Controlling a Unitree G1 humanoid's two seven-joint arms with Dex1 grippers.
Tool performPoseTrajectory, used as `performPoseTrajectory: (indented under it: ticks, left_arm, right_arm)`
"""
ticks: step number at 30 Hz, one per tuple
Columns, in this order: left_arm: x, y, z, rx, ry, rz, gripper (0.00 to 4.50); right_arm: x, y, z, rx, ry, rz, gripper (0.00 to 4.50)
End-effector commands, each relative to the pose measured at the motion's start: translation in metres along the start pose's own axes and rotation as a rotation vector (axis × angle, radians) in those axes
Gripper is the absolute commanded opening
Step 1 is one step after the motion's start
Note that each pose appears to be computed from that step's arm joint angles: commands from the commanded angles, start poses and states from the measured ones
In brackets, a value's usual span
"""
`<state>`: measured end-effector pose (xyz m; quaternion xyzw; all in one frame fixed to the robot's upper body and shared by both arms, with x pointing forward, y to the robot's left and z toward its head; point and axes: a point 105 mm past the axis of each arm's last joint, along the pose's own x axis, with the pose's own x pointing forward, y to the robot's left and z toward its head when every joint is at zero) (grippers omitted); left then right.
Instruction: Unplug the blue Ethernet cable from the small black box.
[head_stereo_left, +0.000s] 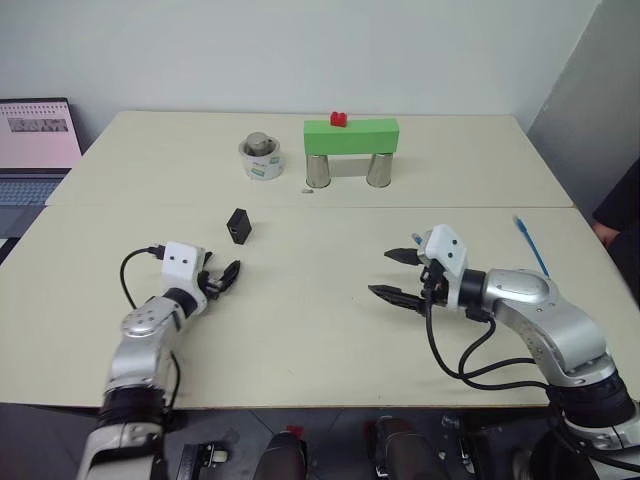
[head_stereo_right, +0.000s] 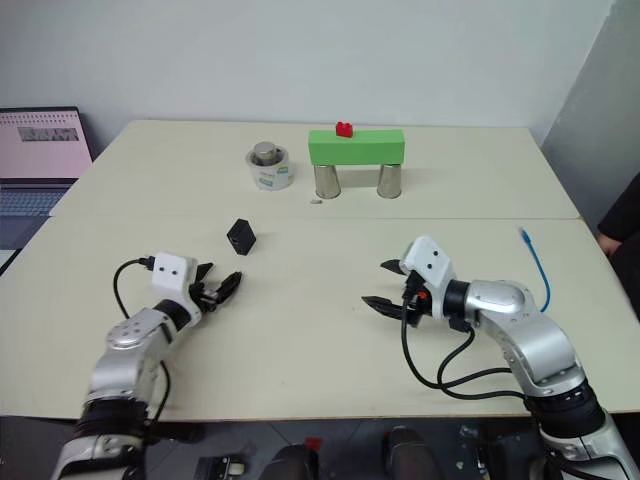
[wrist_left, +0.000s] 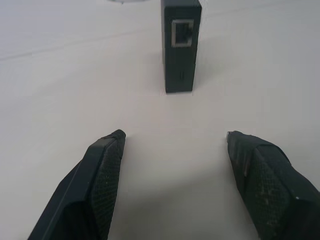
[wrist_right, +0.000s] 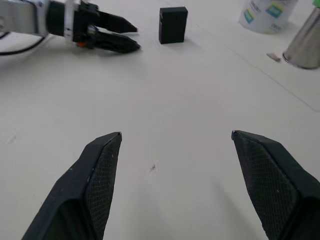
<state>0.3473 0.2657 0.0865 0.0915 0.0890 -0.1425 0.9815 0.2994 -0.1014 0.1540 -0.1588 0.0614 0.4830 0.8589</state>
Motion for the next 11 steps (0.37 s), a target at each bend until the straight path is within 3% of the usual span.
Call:
performPoseTrajectory:
  ticks: [1, 7, 11]
  left_arm:
    - [-0.015, -0.002, 0.034, 0.079, -0.037, -0.102, 3.45]
    - [-0.030, 0.008, 0.061, 0.121, -0.025, -0.160, 3.45]
    - [-0.036, 0.009, 0.066, 0.142, -0.010, -0.196, 3.45]
  right_arm:
    - [-0.019, -0.015, 0.007, -0.024, -0.013, -0.070, 3.74]
    - [-0.046, -0.046, -0.005, -0.035, 0.061, -0.194, 3.74]
    - [-0.056, -0.054, -0.008, -0.045, 0.083, -0.209, 3.74]
